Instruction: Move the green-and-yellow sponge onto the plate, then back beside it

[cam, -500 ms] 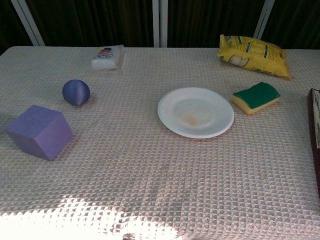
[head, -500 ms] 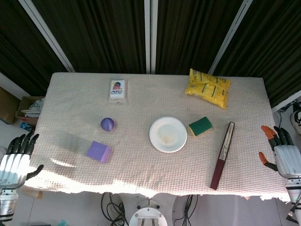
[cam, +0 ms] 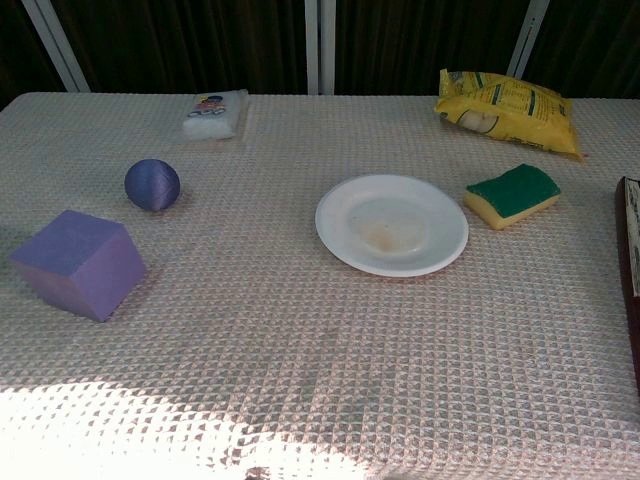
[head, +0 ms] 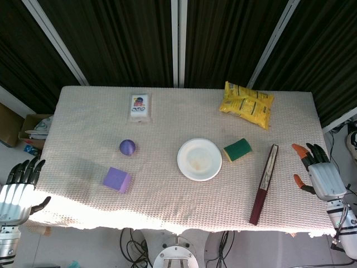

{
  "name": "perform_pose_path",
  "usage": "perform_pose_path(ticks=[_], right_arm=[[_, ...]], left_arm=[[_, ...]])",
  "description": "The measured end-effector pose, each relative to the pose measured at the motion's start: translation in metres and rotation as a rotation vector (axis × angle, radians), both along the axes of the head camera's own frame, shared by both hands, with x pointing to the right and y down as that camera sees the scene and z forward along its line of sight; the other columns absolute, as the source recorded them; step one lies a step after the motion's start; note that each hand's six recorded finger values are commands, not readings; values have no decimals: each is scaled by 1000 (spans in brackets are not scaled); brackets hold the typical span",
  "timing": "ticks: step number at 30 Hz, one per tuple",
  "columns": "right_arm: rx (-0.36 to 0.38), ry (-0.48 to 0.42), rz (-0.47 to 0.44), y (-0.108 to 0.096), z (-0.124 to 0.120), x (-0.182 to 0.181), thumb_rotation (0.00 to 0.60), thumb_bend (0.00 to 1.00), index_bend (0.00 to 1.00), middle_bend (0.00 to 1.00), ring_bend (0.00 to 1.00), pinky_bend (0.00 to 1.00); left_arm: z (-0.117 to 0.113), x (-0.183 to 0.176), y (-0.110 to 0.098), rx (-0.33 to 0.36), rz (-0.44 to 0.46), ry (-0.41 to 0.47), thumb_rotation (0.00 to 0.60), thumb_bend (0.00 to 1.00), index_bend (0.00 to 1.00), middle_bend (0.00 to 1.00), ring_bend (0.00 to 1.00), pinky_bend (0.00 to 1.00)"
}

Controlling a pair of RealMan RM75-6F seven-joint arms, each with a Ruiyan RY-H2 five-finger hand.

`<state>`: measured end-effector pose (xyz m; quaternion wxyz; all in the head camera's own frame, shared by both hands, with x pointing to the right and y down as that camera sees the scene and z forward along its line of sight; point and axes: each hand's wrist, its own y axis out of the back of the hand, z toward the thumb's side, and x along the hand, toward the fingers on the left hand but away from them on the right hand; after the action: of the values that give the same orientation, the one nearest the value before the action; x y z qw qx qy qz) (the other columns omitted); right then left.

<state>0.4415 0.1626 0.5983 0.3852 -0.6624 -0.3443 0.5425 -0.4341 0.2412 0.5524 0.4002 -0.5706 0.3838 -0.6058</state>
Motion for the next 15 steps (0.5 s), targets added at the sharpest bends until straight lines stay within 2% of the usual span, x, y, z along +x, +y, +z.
perform_pose_path(ticks=[5, 9, 15], right_arm=[[-60, 5, -84, -29, 26, -25, 600, 296, 114, 163, 0, 0], [-120, 36, -138, -51, 58, -41, 600, 295, 117, 149, 0, 0], [-167, 89, -191, -74, 99, -56, 600, 296, 166, 143, 0, 0]], left_arm=[[-1, 1, 4, 0, -4, 6, 600, 162, 65, 31, 52, 102], [0, -2, 8, -12, -20, 4, 600, 162, 65, 31, 52, 102], [1, -4, 10, -26, -35, 4, 600, 162, 65, 31, 52, 102]])
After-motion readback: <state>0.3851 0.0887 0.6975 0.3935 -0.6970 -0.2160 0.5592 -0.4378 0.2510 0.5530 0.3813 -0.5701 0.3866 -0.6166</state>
